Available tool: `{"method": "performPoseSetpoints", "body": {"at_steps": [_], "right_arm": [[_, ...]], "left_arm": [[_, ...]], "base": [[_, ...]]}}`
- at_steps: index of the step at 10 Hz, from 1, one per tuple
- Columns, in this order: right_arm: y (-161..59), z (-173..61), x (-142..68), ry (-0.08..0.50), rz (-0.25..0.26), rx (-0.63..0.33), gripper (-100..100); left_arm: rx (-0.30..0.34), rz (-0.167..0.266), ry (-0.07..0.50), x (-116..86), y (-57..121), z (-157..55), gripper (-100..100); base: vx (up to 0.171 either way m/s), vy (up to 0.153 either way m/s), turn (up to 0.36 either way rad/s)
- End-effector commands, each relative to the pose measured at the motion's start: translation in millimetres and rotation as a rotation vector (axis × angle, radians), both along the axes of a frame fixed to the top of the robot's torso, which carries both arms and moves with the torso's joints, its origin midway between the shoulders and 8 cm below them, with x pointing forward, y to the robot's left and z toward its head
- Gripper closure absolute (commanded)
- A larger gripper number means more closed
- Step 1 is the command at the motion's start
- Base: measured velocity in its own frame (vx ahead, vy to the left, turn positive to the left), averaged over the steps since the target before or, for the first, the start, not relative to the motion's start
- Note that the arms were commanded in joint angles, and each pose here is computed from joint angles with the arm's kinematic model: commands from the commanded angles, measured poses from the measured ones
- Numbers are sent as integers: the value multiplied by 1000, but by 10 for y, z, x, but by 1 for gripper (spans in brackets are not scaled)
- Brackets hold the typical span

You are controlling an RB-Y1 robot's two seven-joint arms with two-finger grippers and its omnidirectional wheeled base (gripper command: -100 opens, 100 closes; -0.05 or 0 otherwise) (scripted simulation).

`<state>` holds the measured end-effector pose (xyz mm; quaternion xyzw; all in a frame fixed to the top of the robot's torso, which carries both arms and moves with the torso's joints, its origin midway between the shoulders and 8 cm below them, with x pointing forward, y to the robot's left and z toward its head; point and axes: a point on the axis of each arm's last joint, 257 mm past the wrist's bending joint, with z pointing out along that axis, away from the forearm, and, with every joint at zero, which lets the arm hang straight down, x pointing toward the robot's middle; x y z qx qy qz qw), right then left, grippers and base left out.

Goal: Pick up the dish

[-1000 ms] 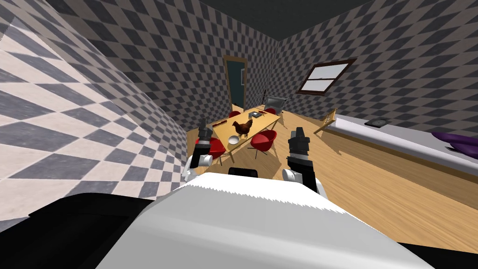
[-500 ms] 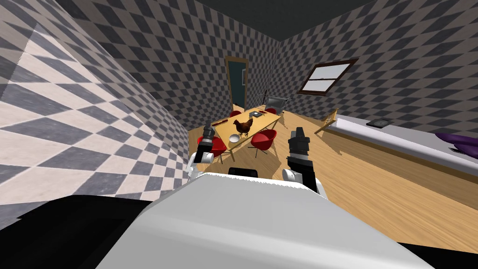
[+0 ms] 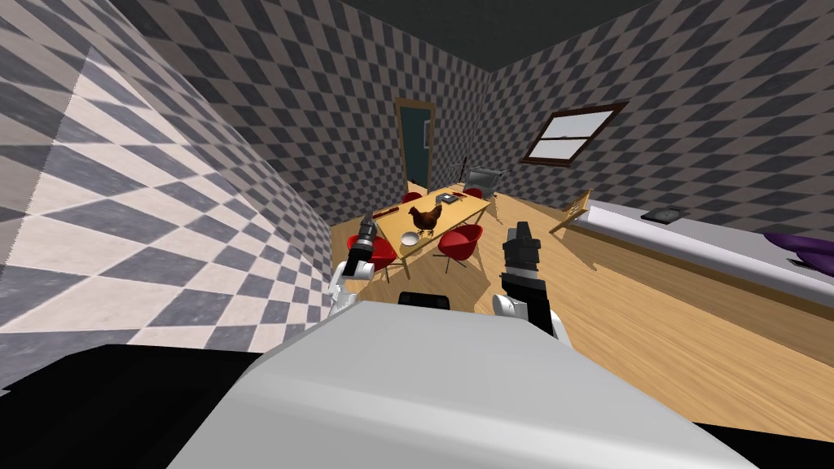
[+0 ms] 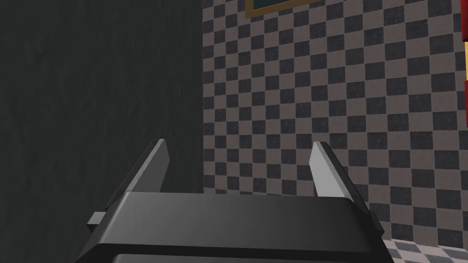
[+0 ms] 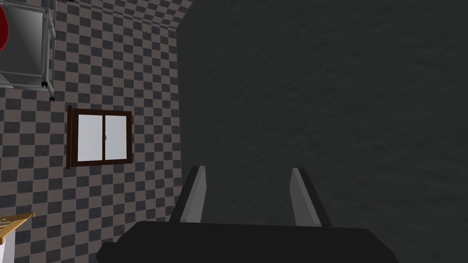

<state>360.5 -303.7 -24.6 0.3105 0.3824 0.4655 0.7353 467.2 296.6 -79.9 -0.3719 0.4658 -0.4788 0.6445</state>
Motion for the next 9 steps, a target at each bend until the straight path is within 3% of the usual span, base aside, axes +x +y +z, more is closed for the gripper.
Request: {"method": "performPoseSetpoints", "body": {"at_steps": [1, 7, 8, 9], "right_arm": [[0, 0, 0, 0, 0, 0, 0], [0, 0, 0, 0, 0, 0, 0], [0, 0, 0, 0, 0, 0, 0], [0, 0, 0, 0, 0, 0, 0]], "left_arm": [[7, 16, 60, 119, 40, -190, -100], [12, 57, 215, 410, 140, -648, -100], [11, 69, 262, 494, 167, -793, -100], [10, 71, 268, 494, 171, -808, -100]], "base": [[-50, -13, 28], [-61, -18, 20], [-40, -19, 20], [-34, -16, 9]]}}
